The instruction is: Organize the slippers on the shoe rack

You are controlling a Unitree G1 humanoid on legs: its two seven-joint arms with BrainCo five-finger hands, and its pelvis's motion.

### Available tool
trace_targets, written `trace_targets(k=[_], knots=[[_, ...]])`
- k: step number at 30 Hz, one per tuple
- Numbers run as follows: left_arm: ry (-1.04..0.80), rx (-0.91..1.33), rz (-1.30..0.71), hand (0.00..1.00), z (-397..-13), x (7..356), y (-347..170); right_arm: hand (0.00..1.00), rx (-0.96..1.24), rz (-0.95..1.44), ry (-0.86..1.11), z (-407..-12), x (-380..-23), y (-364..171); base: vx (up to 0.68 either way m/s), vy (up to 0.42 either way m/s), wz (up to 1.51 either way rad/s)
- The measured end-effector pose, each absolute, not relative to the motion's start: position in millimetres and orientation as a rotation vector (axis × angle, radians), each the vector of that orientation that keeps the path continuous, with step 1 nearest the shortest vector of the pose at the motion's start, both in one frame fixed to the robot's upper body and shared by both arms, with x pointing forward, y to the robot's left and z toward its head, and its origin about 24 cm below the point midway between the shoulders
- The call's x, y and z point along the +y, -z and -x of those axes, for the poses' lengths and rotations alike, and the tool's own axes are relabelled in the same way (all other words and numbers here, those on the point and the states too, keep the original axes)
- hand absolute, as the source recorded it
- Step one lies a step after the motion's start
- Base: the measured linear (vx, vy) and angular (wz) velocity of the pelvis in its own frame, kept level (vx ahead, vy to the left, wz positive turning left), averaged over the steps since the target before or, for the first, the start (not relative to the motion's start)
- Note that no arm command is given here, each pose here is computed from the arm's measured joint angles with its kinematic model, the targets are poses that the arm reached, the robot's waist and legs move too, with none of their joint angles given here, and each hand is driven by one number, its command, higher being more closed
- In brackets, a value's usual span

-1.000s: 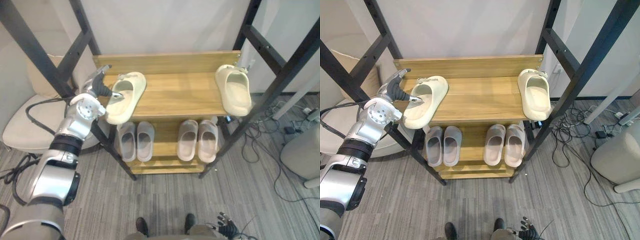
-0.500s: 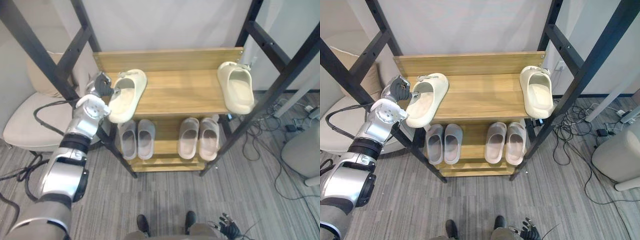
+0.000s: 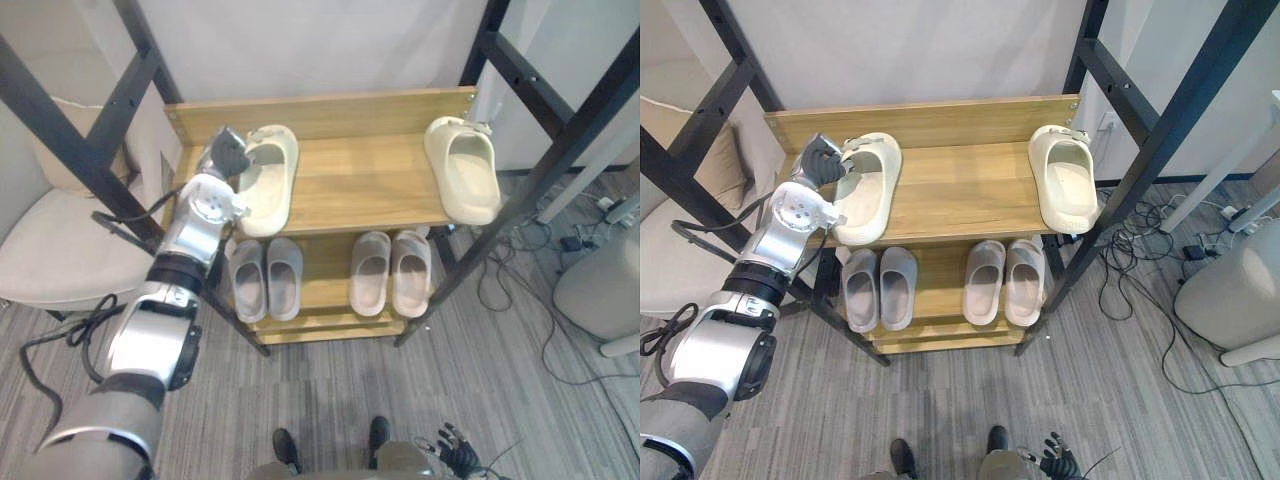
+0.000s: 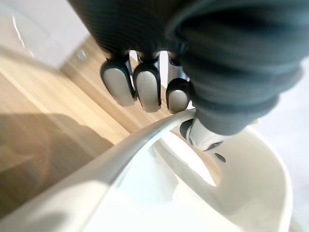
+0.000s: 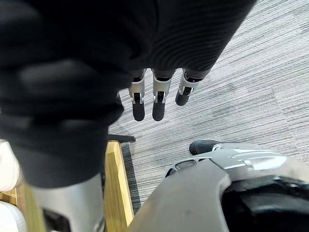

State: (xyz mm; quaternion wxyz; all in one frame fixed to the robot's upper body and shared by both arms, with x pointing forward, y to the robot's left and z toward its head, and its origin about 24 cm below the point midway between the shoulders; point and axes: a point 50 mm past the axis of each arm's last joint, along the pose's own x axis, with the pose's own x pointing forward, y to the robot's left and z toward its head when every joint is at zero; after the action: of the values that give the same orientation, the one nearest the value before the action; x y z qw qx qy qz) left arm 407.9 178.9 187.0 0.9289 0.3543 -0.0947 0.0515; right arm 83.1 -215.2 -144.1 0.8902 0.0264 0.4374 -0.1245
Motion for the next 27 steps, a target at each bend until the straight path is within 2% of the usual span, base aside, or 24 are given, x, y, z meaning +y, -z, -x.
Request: trace_targets(k=[1, 13, 27], knots=[[-0.091, -0.194, -0.717, 0.0, -408.1, 173.4, -185.1, 0.0, 0.909, -0.054, 0.256, -83.5, -215.0, 144.1, -0.03, -0.003, 0.05], [-0.092, -0.193, -0.709, 0.0, -408.1, 171.5, -184.8, 0.0, 0.905, -0.044, 0.245, -85.5, -215.5, 143.6, -0.03, -0.002, 0.04], [-0.115, -0.294, -0.728, 0.0, -402.9, 166.4, -202.2, 0.0, 0.908, -0.022, 0.218, -86.5, -215.3, 143.4, 0.0, -0.005, 0.06]])
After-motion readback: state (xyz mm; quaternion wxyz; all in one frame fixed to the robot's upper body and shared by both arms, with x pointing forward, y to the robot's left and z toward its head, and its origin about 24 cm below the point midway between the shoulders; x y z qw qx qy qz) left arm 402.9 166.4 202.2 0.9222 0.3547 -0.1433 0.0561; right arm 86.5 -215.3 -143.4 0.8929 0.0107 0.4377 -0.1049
